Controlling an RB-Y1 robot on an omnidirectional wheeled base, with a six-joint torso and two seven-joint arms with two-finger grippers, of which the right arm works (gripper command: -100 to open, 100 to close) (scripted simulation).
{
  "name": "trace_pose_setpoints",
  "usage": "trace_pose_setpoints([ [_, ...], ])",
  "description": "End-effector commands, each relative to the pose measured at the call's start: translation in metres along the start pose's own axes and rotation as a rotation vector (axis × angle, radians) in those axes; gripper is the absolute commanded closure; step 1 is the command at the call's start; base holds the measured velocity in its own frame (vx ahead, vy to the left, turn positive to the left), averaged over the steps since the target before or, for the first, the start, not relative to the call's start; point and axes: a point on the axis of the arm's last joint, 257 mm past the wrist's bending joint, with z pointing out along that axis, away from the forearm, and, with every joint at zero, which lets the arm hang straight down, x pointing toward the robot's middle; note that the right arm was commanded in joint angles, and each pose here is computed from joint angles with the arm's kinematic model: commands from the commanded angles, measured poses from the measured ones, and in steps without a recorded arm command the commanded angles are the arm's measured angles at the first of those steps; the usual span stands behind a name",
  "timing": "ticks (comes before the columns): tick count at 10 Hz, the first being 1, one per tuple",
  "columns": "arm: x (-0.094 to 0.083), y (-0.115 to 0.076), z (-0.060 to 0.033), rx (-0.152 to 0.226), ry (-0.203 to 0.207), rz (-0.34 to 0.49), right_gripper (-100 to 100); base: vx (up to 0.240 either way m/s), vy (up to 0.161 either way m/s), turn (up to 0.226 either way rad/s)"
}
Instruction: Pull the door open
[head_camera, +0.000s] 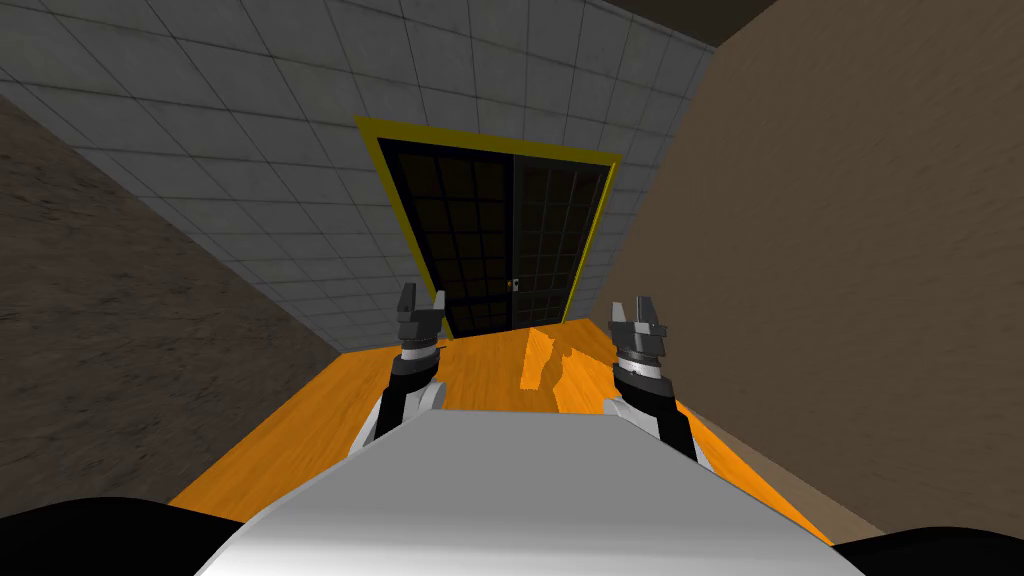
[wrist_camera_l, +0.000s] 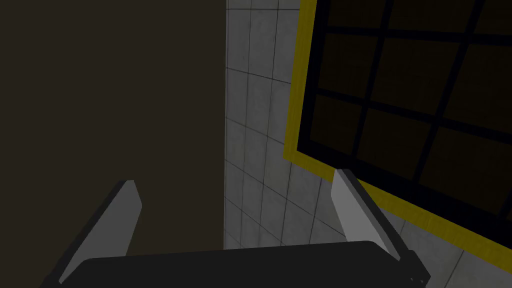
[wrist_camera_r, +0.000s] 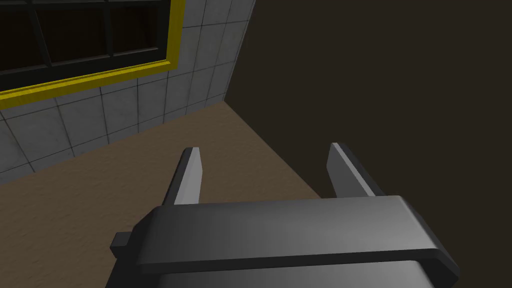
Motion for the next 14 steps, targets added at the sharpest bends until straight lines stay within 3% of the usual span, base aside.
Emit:
trace_pose_setpoints([
  [1, 0.001, -0.011, -0.0031, 0.016, 0.01, -0.04, -100, 0.047, -0.012, 0.036],
  [14, -0.001, -0.102, -0.0368, 0.147, 0.1, -0.371, -100, 0.121, 0.026, 0.027],
])
